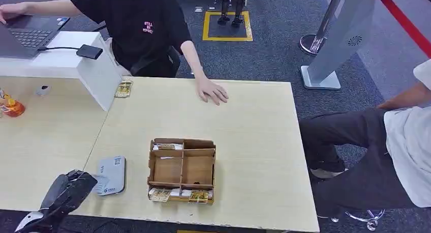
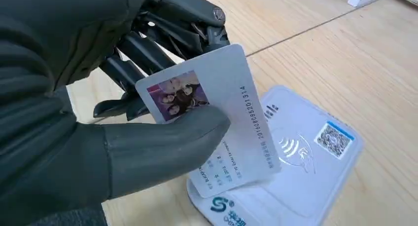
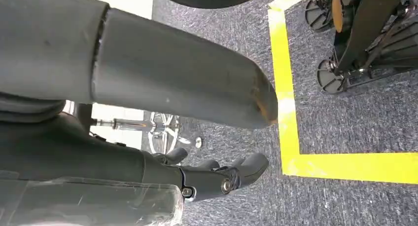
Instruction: Pass the card to the sensor for recognition and then transmit it.
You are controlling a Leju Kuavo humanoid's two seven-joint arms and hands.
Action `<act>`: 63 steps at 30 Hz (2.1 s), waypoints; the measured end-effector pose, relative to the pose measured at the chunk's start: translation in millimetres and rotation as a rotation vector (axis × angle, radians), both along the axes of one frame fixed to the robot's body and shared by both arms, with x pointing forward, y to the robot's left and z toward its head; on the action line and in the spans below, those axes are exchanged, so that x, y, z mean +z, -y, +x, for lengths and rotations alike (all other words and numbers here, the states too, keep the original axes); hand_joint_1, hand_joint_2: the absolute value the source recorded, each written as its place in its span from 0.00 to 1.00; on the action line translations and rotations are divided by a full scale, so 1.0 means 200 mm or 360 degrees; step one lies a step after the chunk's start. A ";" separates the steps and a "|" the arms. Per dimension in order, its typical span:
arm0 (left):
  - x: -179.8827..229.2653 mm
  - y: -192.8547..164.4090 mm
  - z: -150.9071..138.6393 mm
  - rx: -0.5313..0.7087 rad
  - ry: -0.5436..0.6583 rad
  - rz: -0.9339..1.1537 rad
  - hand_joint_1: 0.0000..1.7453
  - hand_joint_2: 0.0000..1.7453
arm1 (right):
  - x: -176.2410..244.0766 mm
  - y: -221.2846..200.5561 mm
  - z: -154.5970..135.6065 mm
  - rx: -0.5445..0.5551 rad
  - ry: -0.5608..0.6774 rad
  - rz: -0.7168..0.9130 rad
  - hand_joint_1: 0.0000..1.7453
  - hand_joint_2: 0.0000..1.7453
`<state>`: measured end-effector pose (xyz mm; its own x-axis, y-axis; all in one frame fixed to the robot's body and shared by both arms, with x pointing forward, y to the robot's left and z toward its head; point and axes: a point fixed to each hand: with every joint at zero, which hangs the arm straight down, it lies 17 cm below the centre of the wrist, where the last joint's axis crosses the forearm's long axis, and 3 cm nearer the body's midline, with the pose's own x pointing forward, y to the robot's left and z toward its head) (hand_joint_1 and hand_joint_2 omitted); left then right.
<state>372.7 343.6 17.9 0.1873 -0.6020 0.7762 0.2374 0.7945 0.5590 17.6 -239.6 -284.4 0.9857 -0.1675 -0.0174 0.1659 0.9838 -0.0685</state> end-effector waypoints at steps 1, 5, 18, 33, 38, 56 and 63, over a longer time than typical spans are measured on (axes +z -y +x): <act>0.00 0.00 0.00 0.0002 0.0002 0.0006 1.00 1.00 | 0.00 0.00 0.00 0.0000 0.0000 0.0000 0.00 0.00; -0.01 0.01 -0.01 0.0009 0.0001 0.0016 1.00 1.00 | 0.00 0.00 0.00 0.0000 0.0000 -0.0001 0.00 0.00; -0.01 0.11 -0.02 -0.0029 0.0055 0.0239 1.00 1.00 | 0.00 0.00 0.00 -0.0011 -0.0002 -0.0004 0.00 0.00; -0.01 0.14 -0.02 -0.0039 0.0069 0.0339 1.00 1.00 | 0.00 0.00 0.00 -0.0020 0.0004 -0.0007 0.00 0.00; -0.01 0.14 -0.02 -0.0038 0.0070 0.0339 1.00 1.00 | 0.00 0.00 0.00 -0.0021 0.0004 -0.0007 0.00 0.00; 0.09 0.30 0.05 -0.0134 0.0159 0.0182 1.00 1.00 | 0.00 0.00 0.01 -0.0020 0.0007 0.0001 0.00 0.00; 0.22 0.39 0.17 -0.0187 0.0256 0.0140 1.00 1.00 | 0.00 0.00 0.01 -0.0002 0.0011 0.0004 0.00 0.00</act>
